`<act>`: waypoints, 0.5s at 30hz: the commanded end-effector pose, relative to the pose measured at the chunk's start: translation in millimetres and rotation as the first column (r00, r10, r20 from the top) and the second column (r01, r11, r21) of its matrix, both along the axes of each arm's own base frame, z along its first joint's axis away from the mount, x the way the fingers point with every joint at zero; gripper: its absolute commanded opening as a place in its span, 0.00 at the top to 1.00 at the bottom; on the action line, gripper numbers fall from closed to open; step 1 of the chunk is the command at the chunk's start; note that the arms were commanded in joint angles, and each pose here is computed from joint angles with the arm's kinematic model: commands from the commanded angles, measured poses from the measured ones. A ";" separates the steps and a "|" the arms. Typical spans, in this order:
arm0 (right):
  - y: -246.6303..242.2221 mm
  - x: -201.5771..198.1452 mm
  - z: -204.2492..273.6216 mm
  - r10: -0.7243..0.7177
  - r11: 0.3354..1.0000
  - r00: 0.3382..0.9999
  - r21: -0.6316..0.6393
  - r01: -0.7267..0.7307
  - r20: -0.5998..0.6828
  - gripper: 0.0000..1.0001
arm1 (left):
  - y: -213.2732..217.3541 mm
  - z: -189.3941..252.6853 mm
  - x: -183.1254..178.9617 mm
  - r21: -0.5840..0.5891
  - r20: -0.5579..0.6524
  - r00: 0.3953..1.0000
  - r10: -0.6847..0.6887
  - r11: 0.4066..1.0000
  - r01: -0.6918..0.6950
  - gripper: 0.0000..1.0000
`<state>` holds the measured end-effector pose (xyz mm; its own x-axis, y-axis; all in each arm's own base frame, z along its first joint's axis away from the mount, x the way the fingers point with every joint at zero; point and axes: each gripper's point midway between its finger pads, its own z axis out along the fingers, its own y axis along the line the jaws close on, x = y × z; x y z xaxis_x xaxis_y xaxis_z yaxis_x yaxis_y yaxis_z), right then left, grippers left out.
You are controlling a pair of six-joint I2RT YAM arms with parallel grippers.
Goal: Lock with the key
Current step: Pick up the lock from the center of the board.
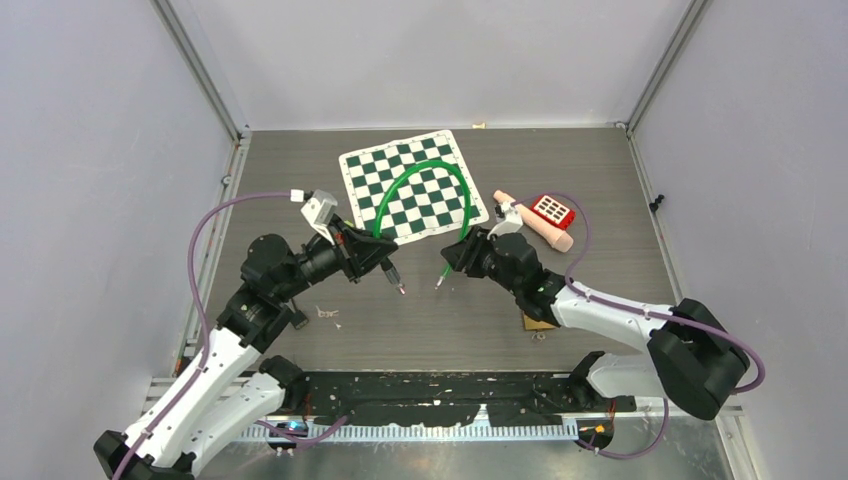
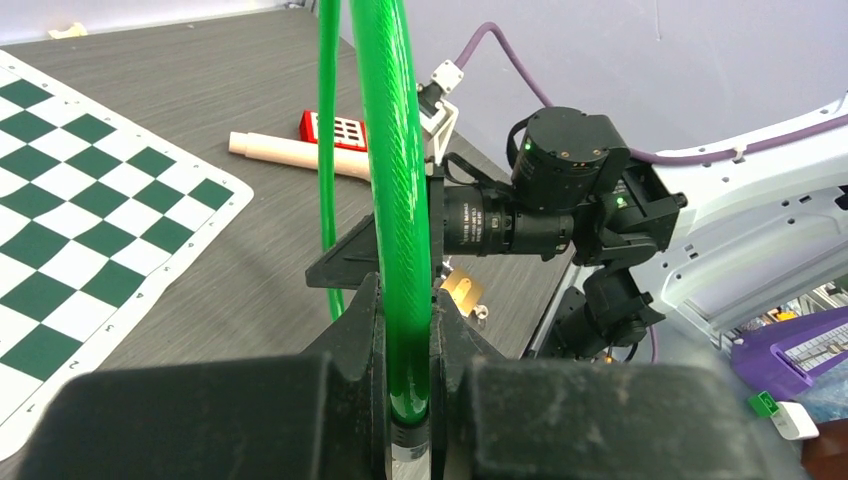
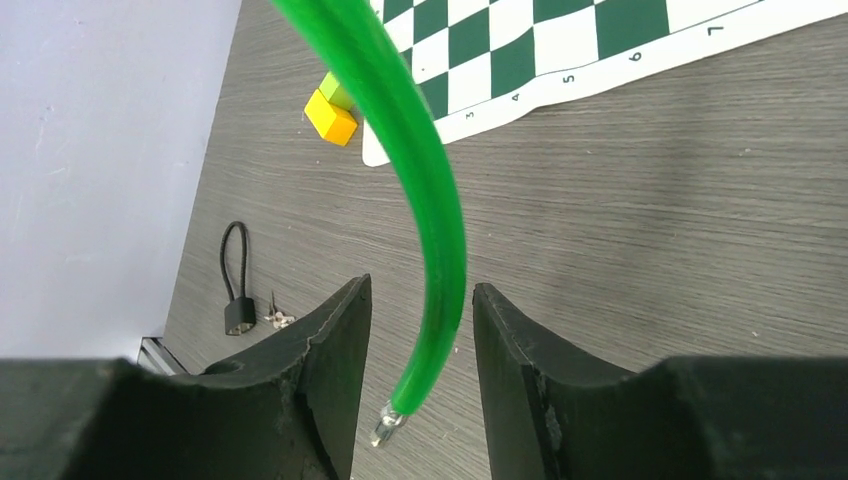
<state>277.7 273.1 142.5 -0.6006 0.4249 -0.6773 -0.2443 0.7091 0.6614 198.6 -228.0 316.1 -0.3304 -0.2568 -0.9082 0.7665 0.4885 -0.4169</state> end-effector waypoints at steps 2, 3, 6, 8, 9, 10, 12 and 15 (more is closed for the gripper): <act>8.7 6.5 8.8 -0.005 1.000 1.000 0.030 0.005 0.002 0.56 | 5.6 52.5 -10.2 -0.091 0.131 0.991 0.006 0.996 0.006 1.00; 10.5 6.4 6.3 0.001 1.000 1.000 0.026 -0.001 -0.009 0.58 | 6.1 52.7 -10.4 -0.092 0.130 0.991 0.008 0.996 0.004 1.00; 16.9 5.7 10.2 0.025 0.999 1.000 0.043 -0.024 -0.017 0.74 | 7.2 53.4 -11.2 -0.093 0.134 0.991 0.012 0.996 0.000 1.00; 19.6 4.7 15.5 0.037 0.998 0.999 0.056 -0.036 -0.014 0.90 | 7.7 52.5 -11.0 -0.091 0.135 0.991 0.015 0.996 -0.002 1.00; 20.7 4.8 18.8 0.040 0.997 0.999 0.063 -0.039 -0.012 0.94 | 7.3 50.4 -10.5 -0.088 0.132 0.991 0.014 0.996 -0.002 1.00; 21.6 3.2 23.6 0.046 0.996 0.999 0.076 -0.045 -0.008 0.94 | 6.9 49.0 -9.8 -0.085 0.130 0.991 0.014 0.996 -0.003 1.00; 22.7 1.6 36.0 0.052 0.993 0.999 0.105 -0.052 0.004 0.95 | 5.7 44.8 -8.4 -0.081 0.122 0.992 0.012 0.997 -0.002 1.00; 24.6 -1.9 56.6 0.063 0.985 0.998 0.159 -0.066 0.024 0.95 | 2.3 37.7 -7.3 -0.079 0.110 0.994 -0.003 0.997 0.012 1.00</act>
<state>275.6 285.4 139.2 -0.6559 0.4199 -0.6272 -0.2245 0.6848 0.6933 194.3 -224.7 322.0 -0.3146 -0.2692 -0.9103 0.7712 0.4866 -0.4104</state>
